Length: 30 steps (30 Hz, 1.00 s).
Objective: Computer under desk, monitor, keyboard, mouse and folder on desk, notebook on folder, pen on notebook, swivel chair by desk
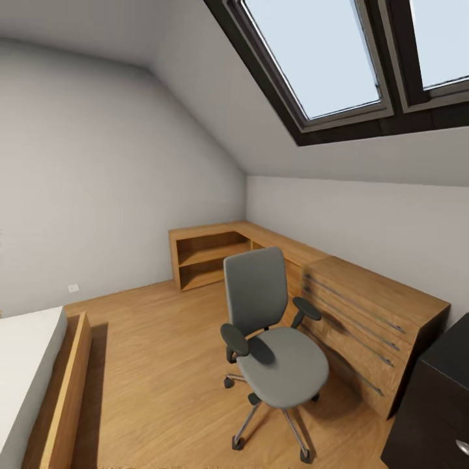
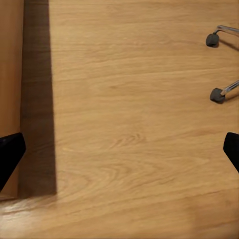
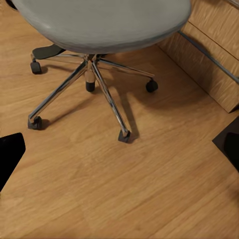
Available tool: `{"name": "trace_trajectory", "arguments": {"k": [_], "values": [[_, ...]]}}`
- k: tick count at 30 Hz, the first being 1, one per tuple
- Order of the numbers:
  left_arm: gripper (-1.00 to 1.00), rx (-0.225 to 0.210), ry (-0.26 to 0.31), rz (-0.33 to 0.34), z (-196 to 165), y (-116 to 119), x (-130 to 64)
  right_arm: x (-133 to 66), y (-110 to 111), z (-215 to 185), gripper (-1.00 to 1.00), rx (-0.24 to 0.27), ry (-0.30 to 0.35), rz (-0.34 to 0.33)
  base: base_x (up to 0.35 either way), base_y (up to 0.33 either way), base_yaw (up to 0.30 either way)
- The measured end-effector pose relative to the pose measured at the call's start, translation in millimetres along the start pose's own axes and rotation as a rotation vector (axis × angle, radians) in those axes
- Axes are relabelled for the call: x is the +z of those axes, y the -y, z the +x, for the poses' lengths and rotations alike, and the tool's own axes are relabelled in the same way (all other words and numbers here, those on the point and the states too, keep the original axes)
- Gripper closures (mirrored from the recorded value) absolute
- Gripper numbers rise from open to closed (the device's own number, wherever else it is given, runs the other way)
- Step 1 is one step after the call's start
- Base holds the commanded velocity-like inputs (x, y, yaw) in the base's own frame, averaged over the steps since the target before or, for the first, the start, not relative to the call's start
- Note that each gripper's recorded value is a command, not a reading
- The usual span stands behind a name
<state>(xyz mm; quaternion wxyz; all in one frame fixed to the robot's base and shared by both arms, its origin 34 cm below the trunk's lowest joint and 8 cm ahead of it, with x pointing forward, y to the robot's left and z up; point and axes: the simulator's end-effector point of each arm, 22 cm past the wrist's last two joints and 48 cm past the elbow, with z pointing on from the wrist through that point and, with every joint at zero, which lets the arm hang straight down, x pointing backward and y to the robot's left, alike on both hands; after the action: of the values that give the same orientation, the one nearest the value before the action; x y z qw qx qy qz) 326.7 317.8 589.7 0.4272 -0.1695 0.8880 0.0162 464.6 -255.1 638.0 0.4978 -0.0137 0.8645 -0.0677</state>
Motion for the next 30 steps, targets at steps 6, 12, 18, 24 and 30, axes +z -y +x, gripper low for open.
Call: {"name": "trace_trajectory", "arguments": {"k": [6, 12, 18, 24, 30], "values": [[-1.00, 0.000, -0.009, -0.002, 3, 0, -1.2, -0.6, 0, 4, -1.00, -0.001, -0.009, -0.001, 0.000, 0.000, 0.079], [-1.00, 0.001, -0.018, -0.005, 6, -1, -2.3, -1.2, 0, 8, -1.00, -0.002, -0.019, -0.002, 0.000, 0.000, 0.075], [-1.00, 0.003, -0.027, -0.008, 9, -2, -3.3, -1.8, -1, 12, -1.00, -0.004, -0.028, -0.003, 0.000, 0.000, 0.074], [-1.00, 0.005, -0.036, -0.011, 12, -4, -4.4, -2.5, -1, 16, -1.00, -0.005, -0.038, -0.004, 0.000, 0.000, 0.074], [-1.00, 0.007, -0.045, -0.013, 15, -5, -5.6, -3.2, -1, 20, -1.00, -0.005, -0.048, -0.004, 0.000, 0.000, 0.111]]}}
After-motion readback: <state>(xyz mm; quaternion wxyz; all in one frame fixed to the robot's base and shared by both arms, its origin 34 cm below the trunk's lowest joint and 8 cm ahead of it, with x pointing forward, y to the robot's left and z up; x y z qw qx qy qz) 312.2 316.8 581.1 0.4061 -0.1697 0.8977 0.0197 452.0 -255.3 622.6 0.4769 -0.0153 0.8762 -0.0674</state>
